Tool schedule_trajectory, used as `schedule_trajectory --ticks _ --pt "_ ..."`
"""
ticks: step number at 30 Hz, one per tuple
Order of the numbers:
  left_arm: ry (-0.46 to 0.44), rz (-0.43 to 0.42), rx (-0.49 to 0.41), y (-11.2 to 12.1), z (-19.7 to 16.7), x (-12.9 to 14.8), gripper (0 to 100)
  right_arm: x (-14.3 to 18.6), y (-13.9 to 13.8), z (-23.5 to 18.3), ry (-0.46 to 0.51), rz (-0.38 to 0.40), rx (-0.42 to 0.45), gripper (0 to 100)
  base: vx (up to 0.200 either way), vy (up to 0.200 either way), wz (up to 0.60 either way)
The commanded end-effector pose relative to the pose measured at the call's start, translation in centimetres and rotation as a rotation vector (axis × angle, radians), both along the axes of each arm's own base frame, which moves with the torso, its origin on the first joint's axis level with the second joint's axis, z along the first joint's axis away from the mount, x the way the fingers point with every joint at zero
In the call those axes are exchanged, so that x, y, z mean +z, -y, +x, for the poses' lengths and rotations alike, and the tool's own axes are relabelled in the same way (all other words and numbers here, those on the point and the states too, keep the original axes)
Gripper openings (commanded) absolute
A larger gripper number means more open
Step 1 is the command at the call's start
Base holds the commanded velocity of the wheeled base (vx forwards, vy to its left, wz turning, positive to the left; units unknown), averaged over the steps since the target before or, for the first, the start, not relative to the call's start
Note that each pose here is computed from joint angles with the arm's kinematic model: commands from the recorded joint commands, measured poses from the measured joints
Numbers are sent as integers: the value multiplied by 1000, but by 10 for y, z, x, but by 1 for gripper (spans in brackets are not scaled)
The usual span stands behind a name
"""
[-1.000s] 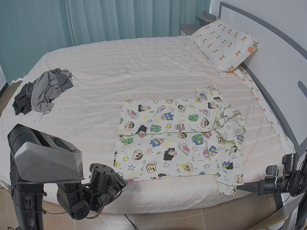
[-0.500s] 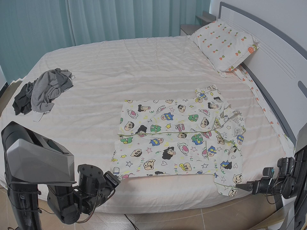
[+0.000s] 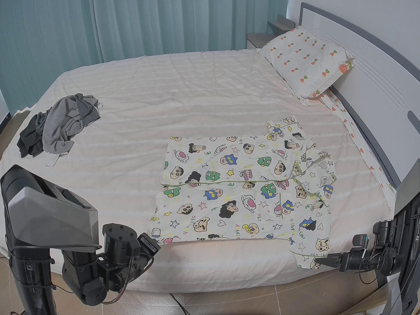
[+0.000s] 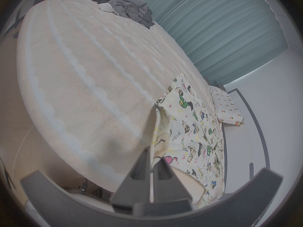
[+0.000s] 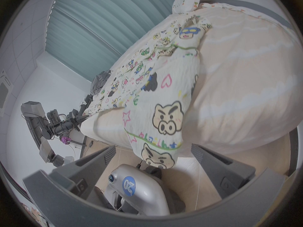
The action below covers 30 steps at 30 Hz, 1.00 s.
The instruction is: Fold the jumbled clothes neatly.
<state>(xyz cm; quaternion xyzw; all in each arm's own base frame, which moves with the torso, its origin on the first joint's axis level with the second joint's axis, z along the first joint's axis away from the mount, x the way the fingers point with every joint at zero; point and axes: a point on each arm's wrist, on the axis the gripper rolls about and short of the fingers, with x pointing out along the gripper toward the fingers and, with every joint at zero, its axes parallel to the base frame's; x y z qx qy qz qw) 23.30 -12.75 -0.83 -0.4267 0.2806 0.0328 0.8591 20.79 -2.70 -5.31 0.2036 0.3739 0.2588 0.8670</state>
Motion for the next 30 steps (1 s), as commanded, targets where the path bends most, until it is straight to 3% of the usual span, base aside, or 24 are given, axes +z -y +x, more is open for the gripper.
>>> schedule_trajectory --ticks 1,9,19,20,30 --pt "-4 3 -1 0 0 -2 0 -11 -2 -1 -36 8 9 100 0 0 0" --pt "-5 4 -6 2 0 -3 0 -10 -10 19 28 13 47 100 0 0 0" --pt "-12 9 -6 2 0 -5 0 -10 -13 26 36 25 45 100 0 0 0" --pt "-20 13 -6 2 0 -7 0 -11 -13 28 40 22 41 0 0 0 0" --pt "-14 12 -7 2 1 -10 0 -12 -18 23 19 31 64 0 0 0 0"
